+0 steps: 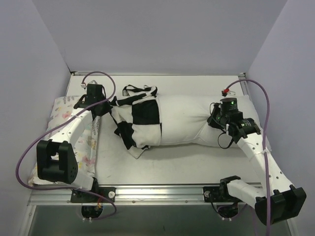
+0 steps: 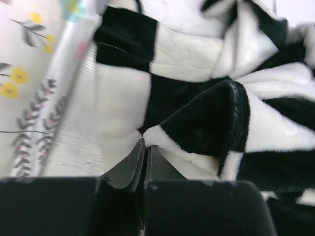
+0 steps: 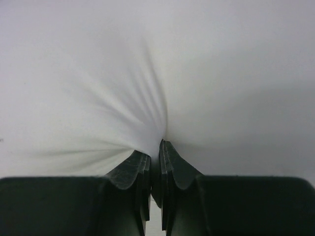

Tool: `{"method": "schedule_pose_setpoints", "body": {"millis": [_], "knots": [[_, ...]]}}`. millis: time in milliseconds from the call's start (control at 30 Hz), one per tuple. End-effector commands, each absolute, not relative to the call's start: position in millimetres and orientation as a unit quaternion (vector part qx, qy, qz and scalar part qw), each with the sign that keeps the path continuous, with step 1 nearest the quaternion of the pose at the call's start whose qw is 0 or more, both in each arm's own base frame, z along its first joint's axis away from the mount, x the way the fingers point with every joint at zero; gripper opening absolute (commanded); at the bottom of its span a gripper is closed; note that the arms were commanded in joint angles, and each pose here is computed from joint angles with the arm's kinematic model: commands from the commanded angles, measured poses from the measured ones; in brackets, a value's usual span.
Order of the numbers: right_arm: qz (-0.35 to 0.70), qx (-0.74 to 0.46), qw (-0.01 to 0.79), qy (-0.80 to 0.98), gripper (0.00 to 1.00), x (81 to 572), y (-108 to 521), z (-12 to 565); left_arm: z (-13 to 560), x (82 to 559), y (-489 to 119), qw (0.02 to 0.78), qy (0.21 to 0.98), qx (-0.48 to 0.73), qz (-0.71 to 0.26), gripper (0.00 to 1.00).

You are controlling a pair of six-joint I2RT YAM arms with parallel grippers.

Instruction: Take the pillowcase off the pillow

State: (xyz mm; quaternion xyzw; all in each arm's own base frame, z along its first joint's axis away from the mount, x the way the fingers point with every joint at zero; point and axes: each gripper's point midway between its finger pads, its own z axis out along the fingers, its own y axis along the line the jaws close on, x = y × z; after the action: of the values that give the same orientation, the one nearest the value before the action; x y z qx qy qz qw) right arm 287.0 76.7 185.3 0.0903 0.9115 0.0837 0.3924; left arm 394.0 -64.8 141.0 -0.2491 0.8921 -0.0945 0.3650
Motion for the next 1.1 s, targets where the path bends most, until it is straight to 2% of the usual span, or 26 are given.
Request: {"method": "schedule_pose_setpoints", "body": {"millis": [0,233,400,667,800,900,933,967,1067], "knots": [[0.037,0.153,0.426,0.891,0.00,282,33,218,164,410,6,0.413,0.859,-0.303,0.001,0.00],[0.088,0.168,0.447,0.874,0.00,283,40,251,160,416,-4,0.402,0.868,-0.292,-0.021,0.00],[0.131,0.162,0.464,0.861,0.00,288,53,280,155,412,-50,0.399,0.886,-0.230,-0.043,0.00],[0.198,0.159,0.539,0.803,0.00,320,73,372,103,375,-91,0.364,0.903,-0.219,-0.071,0.00],[0.231,0.147,0.555,0.786,0.00,342,95,392,90,364,-106,0.352,0.910,-0.204,-0.075,0.00],[0.233,0.114,0.543,0.799,0.00,357,121,374,91,355,-118,0.353,0.911,-0.195,-0.088,0.00],[0.236,0.104,0.531,0.807,0.00,360,129,363,96,352,-120,0.358,0.908,-0.194,-0.094,0.04],[0.241,0.094,0.524,0.812,0.00,368,140,349,99,350,-121,0.360,0.907,-0.194,-0.101,0.15],[0.252,0.080,0.492,0.829,0.00,377,159,290,120,342,-130,0.379,0.898,-0.182,-0.127,0.34]]}}
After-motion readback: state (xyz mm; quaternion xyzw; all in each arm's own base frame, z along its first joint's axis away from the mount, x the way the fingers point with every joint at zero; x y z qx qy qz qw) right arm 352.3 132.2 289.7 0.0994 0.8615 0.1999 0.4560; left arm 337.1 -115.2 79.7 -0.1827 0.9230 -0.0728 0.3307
